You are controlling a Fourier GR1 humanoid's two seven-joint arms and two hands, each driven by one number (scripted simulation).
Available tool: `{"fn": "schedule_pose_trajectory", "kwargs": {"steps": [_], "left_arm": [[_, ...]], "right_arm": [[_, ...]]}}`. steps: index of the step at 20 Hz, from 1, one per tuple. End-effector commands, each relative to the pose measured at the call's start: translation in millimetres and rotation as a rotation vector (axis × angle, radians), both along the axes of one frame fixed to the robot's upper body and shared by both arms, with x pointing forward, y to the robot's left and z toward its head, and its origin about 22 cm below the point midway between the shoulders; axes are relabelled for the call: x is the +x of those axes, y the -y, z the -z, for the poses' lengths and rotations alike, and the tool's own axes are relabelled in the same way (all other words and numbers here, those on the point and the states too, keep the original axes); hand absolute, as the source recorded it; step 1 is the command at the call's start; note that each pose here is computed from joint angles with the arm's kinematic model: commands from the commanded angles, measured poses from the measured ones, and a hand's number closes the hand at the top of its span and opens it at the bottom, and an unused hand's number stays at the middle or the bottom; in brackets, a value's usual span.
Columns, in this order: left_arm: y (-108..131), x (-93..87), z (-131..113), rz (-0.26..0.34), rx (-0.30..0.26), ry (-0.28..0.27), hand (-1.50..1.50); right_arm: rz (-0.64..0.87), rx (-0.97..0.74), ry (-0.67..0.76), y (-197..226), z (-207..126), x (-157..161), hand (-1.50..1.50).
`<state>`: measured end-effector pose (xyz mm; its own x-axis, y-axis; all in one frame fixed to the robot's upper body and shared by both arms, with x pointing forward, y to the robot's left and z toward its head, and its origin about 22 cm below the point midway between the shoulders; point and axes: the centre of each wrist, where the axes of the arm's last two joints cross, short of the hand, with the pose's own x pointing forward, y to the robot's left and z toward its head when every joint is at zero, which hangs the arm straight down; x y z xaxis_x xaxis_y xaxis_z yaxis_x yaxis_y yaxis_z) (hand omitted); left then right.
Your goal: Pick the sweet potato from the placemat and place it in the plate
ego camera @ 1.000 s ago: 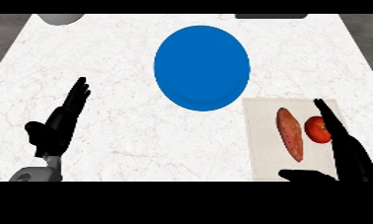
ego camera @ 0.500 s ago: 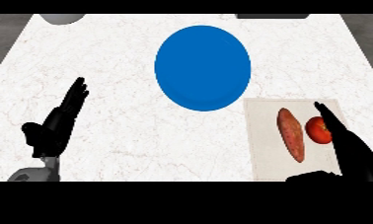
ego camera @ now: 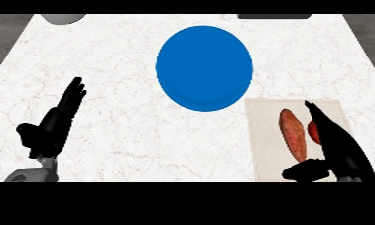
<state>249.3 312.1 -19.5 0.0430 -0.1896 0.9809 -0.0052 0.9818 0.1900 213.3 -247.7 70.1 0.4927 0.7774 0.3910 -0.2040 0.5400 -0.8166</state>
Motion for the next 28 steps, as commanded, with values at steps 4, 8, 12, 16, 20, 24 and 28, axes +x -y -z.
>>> {"fn": "schedule_pose_trajectory", "kwargs": {"steps": [4,8,12,16,20,24,28], "left_arm": [[-2.1,18.9,-11.2,-0.007,-0.017,0.005,0.00],[1.5,1.3,-1.2,0.005,0.000,0.000,0.00],[4.8,10.3,10.2,0.011,-0.005,0.002,0.00],[0.2,24.4,-9.0,0.012,-0.019,0.003,0.00],[12.1,15.0,1.1,0.003,-0.006,-0.003,0.00],[14.3,-1.1,14.2,0.001,0.002,-0.002,0.00],[13.7,-9.8,4.1,0.002,0.008,-0.014,0.00]], "right_arm": [[0.008,-0.009,-0.050,4.5,23.0,29.1,-1.50],[0.027,-0.070,-0.060,9.3,47.9,6.4,-1.50],[0.016,-0.073,-0.065,15.5,52.3,20.1,-1.50],[-0.071,0.001,-0.117,16.6,70.4,35.4,1.50],[-0.107,-0.016,-0.070,14.1,74.6,17.8,1.50],[-0.125,-0.009,-0.039,4.7,88.7,28.5,1.50],[-0.214,-0.066,0.078,39.8,78.2,37.7,1.50]]}}
